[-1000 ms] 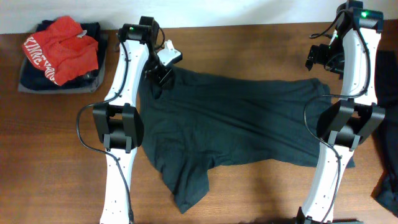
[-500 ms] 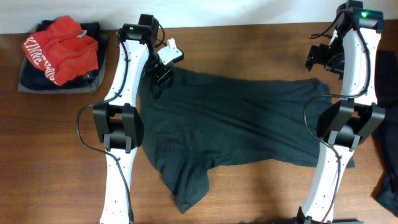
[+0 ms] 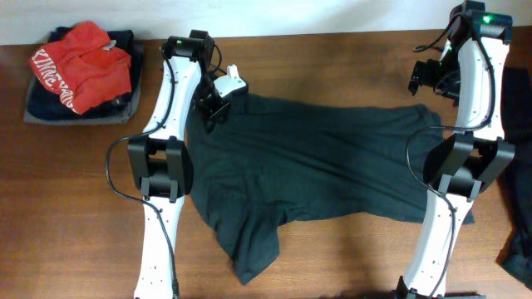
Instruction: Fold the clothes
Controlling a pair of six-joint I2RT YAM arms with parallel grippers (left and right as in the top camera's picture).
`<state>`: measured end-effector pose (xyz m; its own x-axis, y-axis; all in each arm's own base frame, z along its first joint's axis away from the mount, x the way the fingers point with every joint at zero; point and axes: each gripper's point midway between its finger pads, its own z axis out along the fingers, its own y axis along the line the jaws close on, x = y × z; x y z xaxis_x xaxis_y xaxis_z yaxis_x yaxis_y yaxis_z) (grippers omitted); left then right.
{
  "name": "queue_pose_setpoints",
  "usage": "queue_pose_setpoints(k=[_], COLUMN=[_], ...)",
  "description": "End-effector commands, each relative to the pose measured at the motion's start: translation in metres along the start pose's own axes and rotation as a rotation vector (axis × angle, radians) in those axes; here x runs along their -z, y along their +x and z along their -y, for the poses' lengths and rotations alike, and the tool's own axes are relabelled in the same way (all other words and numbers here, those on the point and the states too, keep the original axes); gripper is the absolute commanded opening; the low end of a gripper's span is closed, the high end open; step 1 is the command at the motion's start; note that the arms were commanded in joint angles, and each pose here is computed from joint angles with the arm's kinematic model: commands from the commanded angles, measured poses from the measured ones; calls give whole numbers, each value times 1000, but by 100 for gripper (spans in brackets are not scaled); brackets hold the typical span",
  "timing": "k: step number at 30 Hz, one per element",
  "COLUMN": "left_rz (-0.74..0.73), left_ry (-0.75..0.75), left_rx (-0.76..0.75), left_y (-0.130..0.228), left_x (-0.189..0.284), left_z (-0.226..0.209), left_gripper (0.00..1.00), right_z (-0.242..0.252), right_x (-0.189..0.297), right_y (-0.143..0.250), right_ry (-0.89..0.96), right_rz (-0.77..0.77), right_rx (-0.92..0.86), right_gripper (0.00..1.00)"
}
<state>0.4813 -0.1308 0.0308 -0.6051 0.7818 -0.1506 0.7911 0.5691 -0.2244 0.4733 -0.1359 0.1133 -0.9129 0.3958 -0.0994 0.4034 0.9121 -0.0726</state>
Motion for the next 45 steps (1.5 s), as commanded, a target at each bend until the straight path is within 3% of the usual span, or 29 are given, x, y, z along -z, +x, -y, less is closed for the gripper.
queue_pose_setpoints(k=[1, 9, 16, 18, 23, 25, 27, 29, 32, 35, 40, 45], left_rz=[10, 95, 128, 128, -3, -12, -12, -20, -46, -100, -192, -47], left_ry=[92, 247, 226, 177, -107, -139, -138, -132, -115, -93, -118, -183], left_rx=[13, 109, 228, 231, 317, 329, 341, 366, 373, 379, 385, 473], left_y=[2, -12, -21, -19, 12, 16, 17, 18, 22, 31, 49, 20], left_x=[-3, 14, 42, 56, 80, 85, 85, 82, 75, 61, 44, 42], left_z=[16, 49, 57, 55, 23, 19, 19, 19, 22, 26, 21, -1], left_gripper=[1, 0, 1, 0, 0, 1, 19, 52, 63, 83, 87, 87], right_z=[-1, -2, -2, -2, -1, -1, 0, 1, -1, -12, -24, -28], right_x=[-3, -3, -3, -3, -2, -2, -2, -2, -2, -1, 0, 0], right_y=[0, -1, 5, 5, 9, 12, 15, 18, 20, 21, 22, 8], right_ry=[-2, -12, -10, -9, -6, -5, -3, -1, -7, -71, -145, -162], right_rz=[-5, 1, -25, -27, -42, -53, -64, -79, -85, -96, -104, -45], right_rx=[-1, -2, 0, 0, 2, 3, 4, 4, 5, 2, 0, -1], right_gripper=[99, 99, 99, 99, 99, 99, 99, 99, 99, 99, 99, 100])
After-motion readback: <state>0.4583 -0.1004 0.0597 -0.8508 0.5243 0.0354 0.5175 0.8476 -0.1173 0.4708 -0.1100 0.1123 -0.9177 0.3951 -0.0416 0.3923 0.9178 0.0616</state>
